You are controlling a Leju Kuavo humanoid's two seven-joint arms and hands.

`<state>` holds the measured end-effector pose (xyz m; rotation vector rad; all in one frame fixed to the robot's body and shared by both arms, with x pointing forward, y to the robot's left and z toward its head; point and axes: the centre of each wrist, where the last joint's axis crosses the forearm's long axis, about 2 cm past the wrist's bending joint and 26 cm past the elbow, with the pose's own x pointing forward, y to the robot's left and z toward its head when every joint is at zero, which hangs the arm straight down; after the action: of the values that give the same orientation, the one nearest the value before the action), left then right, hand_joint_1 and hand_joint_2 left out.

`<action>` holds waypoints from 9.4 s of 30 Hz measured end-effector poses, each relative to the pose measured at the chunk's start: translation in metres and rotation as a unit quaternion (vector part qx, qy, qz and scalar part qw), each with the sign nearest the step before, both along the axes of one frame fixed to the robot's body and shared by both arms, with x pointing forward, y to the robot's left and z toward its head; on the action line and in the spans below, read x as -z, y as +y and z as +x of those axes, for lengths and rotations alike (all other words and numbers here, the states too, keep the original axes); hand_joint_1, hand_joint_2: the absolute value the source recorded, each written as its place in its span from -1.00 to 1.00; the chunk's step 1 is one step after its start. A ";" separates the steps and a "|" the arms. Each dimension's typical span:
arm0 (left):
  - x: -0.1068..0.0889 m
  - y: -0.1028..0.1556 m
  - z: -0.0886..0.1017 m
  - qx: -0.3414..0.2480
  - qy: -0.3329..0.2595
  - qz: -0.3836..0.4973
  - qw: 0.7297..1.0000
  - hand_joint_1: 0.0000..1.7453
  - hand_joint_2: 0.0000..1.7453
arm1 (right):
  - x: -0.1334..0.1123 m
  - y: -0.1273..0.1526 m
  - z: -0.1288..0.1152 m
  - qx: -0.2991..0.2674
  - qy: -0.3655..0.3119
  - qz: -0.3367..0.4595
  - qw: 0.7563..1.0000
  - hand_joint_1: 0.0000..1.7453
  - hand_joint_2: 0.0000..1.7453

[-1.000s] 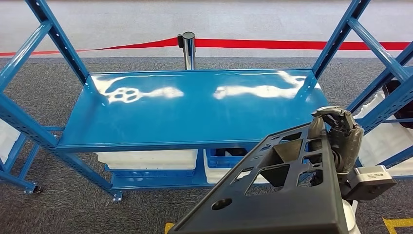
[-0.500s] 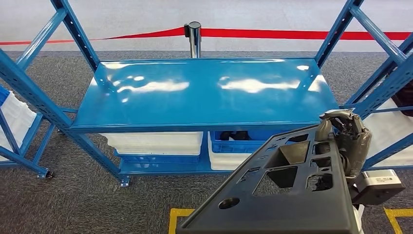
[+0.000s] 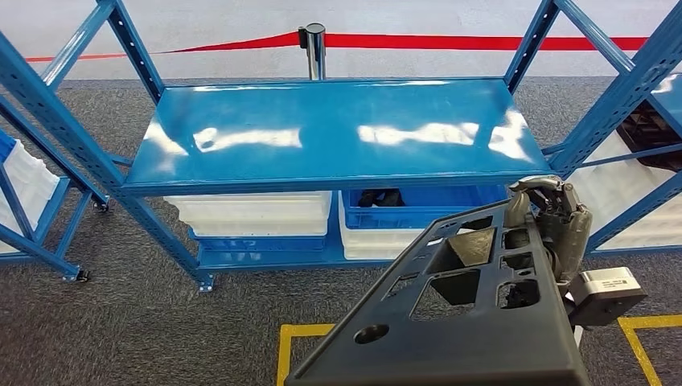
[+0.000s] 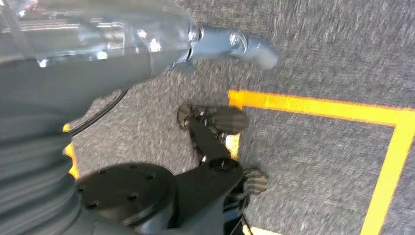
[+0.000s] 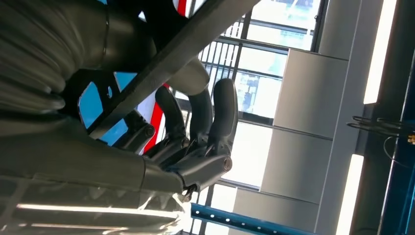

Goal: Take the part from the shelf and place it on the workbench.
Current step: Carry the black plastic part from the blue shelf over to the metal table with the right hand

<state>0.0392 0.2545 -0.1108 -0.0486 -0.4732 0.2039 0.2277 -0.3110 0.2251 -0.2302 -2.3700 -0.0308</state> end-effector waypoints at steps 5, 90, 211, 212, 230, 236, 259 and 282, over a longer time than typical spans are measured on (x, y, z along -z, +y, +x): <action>0.000 0.005 0.001 0.000 -0.003 0.006 1.000 -1.00 1.00 | 0.001 0.000 0.000 -0.003 -0.004 0.010 1.000 1.00 1.00; 0.001 0.024 0.001 0.042 -0.005 0.027 0.999 -1.00 1.00 | 0.018 -0.008 -0.027 0.042 -0.024 0.012 0.999 1.00 1.00; 0.001 0.022 0.001 0.054 -0.005 0.026 0.998 -1.00 1.00 | 0.014 -0.002 -0.031 0.048 -0.042 0.028 0.998 1.00 1.00; 0.001 0.022 0.001 0.054 -0.005 0.026 0.998 -1.00 1.00 | 0.014 -0.002 -0.031 0.048 -0.043 0.028 0.998 1.00 1.00; 0.001 0.022 -0.001 0.055 -0.003 0.026 0.998 -1.00 1.00 | 0.011 -0.003 -0.032 0.050 -0.049 0.027 0.997 1.00 1.00; 0.001 0.023 0.000 0.055 -0.004 0.027 0.998 -1.00 1.00 | 0.011 -0.003 -0.033 0.055 -0.049 0.027 0.997 1.00 1.00; 0.001 0.022 -0.002 0.057 -0.002 0.025 0.998 -1.00 1.00 | 0.013 -0.007 -0.041 0.083 -0.054 0.027 0.995 1.00 1.00; 0.001 0.021 0.001 0.059 -0.006 0.024 0.998 -1.00 1.00 | 0.010 -0.010 -0.043 0.099 -0.063 0.027 0.993 1.00 1.00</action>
<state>0.0401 0.2757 -0.1118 -0.0299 -0.4851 0.0771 0.1848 -0.3213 0.2154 -0.4476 -2.4584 -0.2088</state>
